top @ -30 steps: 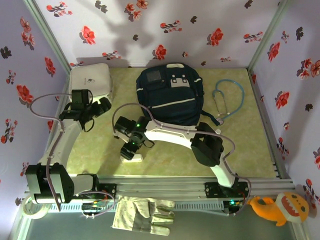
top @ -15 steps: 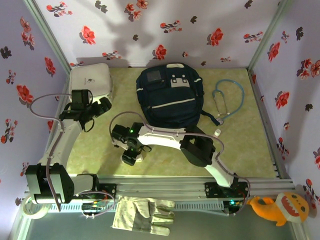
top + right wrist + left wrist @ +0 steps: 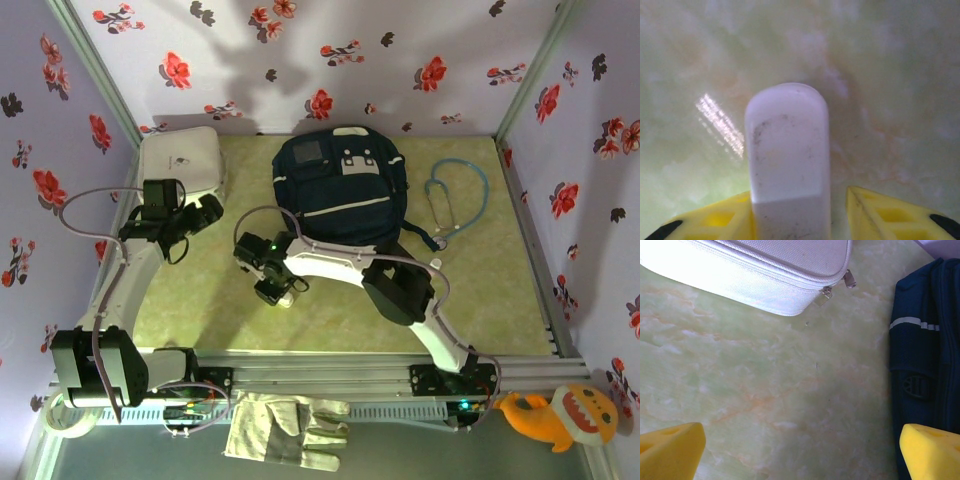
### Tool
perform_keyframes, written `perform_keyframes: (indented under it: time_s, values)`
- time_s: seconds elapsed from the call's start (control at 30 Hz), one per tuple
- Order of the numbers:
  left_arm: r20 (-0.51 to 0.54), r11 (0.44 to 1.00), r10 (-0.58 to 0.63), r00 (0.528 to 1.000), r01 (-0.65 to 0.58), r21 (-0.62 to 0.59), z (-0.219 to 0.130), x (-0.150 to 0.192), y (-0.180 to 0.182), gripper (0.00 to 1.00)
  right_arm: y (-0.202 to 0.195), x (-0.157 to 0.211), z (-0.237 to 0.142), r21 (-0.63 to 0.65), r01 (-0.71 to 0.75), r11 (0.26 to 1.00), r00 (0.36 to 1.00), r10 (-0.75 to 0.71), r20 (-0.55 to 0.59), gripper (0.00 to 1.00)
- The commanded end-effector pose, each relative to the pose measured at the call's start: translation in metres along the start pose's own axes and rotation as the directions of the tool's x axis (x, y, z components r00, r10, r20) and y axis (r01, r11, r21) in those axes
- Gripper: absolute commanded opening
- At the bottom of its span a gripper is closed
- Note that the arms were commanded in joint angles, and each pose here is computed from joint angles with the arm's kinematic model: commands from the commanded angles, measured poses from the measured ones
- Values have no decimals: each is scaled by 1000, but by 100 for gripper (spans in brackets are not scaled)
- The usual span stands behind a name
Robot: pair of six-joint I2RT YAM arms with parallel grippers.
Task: Pack the student bag
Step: Pick up the personal item from the bottom-center of the table, then open the student bag at the top-center of the table.
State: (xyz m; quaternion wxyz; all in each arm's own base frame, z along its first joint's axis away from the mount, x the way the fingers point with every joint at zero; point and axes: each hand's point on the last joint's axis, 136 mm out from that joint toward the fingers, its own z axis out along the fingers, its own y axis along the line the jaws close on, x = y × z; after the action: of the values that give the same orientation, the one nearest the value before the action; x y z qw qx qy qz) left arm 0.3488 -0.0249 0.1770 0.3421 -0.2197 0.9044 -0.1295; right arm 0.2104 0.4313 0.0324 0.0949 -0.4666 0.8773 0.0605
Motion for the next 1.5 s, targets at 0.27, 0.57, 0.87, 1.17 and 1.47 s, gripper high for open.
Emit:
perform_keyframes:
  time_s: [0.27, 0.57, 0.87, 1.17, 1.47]
  values:
    - [-6, 993, 19, 1000, -18, 117, 1, 1, -22, 100, -63, -29, -82, 53, -280, 958, 906, 246, 346, 26]
    - [-27, 883, 310, 950, -278, 378, 6, 42, -123, 100, -169, 11, -170, -5, -656, 755, 583, 511, 632, 23]
    - [25, 511, 782, 623, -664, 546, 7, 128, -223, 100, -262, 122, -208, -112, -912, 394, 199, 665, 720, 27]
    - [86, 98, 982, 166, -848, 521, 33, 197, -264, 89, -278, 174, -212, -131, -961, 243, 72, 679, 730, 29]
    - [62, 16, 997, 49, -889, 458, 69, 210, -288, 68, -281, 190, -205, -163, -965, 206, 27, 696, 717, 30]
